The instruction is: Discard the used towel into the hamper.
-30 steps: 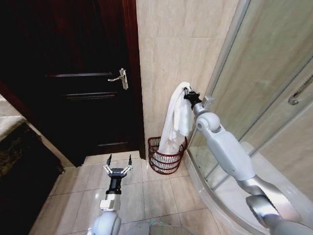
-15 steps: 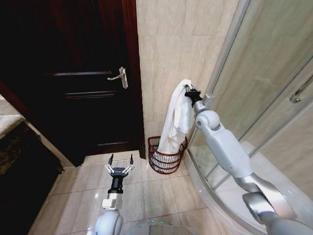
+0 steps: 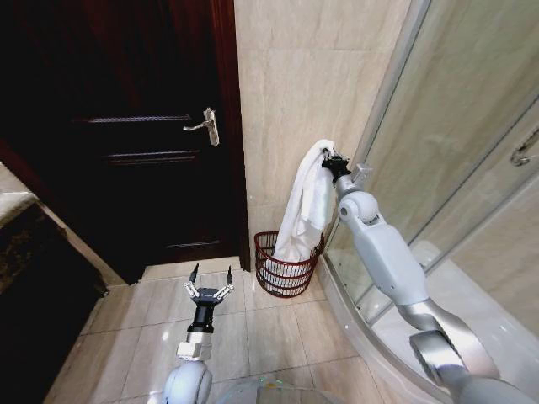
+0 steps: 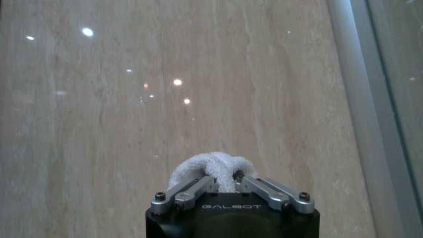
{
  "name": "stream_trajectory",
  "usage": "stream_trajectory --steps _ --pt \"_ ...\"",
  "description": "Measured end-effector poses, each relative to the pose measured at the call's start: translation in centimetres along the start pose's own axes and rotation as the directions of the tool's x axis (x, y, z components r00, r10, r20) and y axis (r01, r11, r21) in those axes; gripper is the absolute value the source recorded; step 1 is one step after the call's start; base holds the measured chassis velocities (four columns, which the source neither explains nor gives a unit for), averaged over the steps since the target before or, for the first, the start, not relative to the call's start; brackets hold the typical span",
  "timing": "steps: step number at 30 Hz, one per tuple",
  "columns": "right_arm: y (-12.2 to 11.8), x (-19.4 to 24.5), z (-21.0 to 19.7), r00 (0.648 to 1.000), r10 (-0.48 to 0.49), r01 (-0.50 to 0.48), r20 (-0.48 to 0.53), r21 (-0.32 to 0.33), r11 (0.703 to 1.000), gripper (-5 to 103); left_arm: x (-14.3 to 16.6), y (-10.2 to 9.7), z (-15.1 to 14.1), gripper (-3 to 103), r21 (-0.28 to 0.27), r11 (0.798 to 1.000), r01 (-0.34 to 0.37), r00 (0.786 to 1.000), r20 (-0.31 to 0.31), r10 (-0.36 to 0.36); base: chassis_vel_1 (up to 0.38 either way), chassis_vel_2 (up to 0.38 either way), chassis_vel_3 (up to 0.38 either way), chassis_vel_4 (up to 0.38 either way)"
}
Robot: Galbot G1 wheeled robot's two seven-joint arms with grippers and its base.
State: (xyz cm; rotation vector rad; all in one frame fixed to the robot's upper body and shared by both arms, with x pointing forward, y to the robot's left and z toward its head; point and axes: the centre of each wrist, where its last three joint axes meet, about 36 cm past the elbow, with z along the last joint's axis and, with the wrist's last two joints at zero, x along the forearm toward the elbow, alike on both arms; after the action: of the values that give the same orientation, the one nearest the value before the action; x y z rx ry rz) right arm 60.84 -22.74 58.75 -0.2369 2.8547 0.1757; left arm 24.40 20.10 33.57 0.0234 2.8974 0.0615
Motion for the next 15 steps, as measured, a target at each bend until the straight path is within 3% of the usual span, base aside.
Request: stream_trajectory --steps 15 --pt "2.1 -0.9 -0.1 0.999 -0.034 0.034 0.018 -0.002 0.999 5 -0.1 0.4 0.3 100 0.003 1.0 -0.001 1.0 -0.004 0.001 0.0 0.0 0.0 0.0"
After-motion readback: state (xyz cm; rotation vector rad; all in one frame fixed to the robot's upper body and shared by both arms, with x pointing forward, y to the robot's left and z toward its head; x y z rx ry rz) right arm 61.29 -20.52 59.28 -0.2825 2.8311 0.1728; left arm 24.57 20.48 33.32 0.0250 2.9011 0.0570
